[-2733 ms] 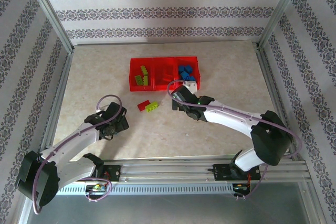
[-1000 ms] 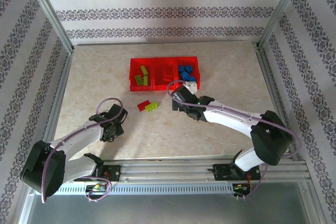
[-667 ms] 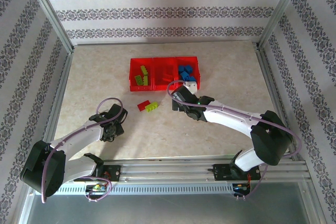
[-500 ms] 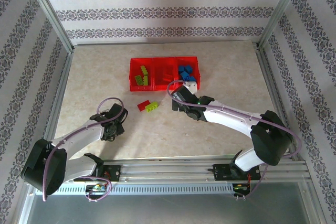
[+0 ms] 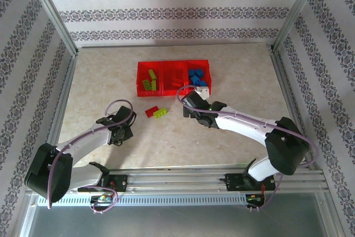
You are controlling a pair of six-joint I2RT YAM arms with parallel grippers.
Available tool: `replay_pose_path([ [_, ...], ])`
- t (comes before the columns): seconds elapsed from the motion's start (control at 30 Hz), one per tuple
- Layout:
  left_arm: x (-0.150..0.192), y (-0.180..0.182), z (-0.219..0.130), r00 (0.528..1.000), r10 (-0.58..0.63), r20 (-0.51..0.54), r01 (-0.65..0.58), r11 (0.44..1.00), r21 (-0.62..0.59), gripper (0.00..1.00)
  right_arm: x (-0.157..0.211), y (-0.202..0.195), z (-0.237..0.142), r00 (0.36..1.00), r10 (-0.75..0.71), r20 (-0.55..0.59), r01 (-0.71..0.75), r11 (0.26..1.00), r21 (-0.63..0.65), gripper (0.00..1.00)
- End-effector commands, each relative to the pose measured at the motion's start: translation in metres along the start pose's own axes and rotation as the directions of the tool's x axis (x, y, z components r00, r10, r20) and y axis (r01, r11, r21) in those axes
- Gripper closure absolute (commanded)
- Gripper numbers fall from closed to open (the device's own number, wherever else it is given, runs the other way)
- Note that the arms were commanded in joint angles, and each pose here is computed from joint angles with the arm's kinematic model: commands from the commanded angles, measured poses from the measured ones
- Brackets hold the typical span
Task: Sort the legos into containers by color
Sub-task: Pick up the lego from the bottom-left of the table, then place the lego in the container.
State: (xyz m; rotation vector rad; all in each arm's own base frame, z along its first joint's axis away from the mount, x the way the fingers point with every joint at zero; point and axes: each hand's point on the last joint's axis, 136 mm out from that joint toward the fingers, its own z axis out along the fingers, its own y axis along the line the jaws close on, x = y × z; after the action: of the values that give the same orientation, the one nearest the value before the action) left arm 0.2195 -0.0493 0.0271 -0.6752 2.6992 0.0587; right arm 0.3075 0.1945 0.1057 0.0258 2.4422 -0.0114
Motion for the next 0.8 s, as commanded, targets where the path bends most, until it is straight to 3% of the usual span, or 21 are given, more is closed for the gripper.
replay_pose_path([
  [0.0,-0.023,-0.025,-0.014,0.998,0.024,0.054,-0.029,0.996,0.089,0.74,-0.017,-0.02,-0.012,0.998,0.003,0.063,-0.006,0.998,0.059,0.02],
  [0.33,-0.069,-0.119,-0.046,0.974,0.031,0.226,-0.103,0.943,0.317,0.74,-0.026,-0.055,-0.025,0.99,0.049,0.132,-0.064,0.991,0.116,0.02],
  [0.77,-0.117,-0.299,-0.075,0.882,0.291,0.372,-0.434,0.809,0.397,0.74,-0.03,-0.084,-0.045,0.977,0.075,0.199,-0.104,0.984,0.142,0.02],
])
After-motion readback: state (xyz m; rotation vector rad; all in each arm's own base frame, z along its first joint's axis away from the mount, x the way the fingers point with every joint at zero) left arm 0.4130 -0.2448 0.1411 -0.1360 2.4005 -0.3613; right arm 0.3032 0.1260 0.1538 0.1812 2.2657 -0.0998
